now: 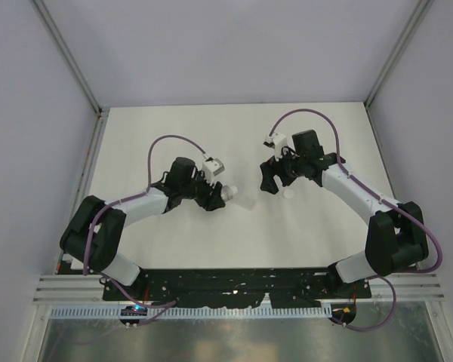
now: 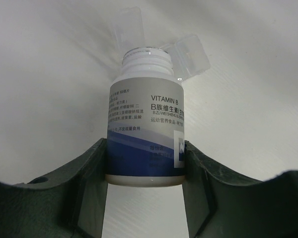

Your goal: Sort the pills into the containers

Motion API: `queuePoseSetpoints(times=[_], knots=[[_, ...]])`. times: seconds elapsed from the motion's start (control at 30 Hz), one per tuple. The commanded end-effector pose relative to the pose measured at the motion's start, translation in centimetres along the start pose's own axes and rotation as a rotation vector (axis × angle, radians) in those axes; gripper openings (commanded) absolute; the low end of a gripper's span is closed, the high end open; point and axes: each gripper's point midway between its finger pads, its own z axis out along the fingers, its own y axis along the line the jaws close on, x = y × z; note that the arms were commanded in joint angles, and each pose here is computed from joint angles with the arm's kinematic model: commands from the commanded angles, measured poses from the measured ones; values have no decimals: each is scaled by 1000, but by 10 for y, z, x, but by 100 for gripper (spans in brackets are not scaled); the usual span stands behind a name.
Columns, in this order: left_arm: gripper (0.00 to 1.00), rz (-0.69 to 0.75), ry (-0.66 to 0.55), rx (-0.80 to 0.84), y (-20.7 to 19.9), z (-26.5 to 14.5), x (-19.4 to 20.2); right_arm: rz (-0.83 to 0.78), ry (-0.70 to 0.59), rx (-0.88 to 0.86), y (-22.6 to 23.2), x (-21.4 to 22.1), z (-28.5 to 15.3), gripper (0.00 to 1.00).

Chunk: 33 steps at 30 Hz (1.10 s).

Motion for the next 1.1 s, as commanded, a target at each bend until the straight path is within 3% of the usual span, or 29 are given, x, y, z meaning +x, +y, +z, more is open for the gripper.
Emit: queuePoseSetpoints(times=[0.0, 1.07], knots=[[0, 41, -12, -15, 2, 2, -18, -16, -39, -12, 1, -9, -7, 89], [0, 71, 139, -41, -3, 9, -7, 27, -29, -38, -1, -4, -7, 89]])
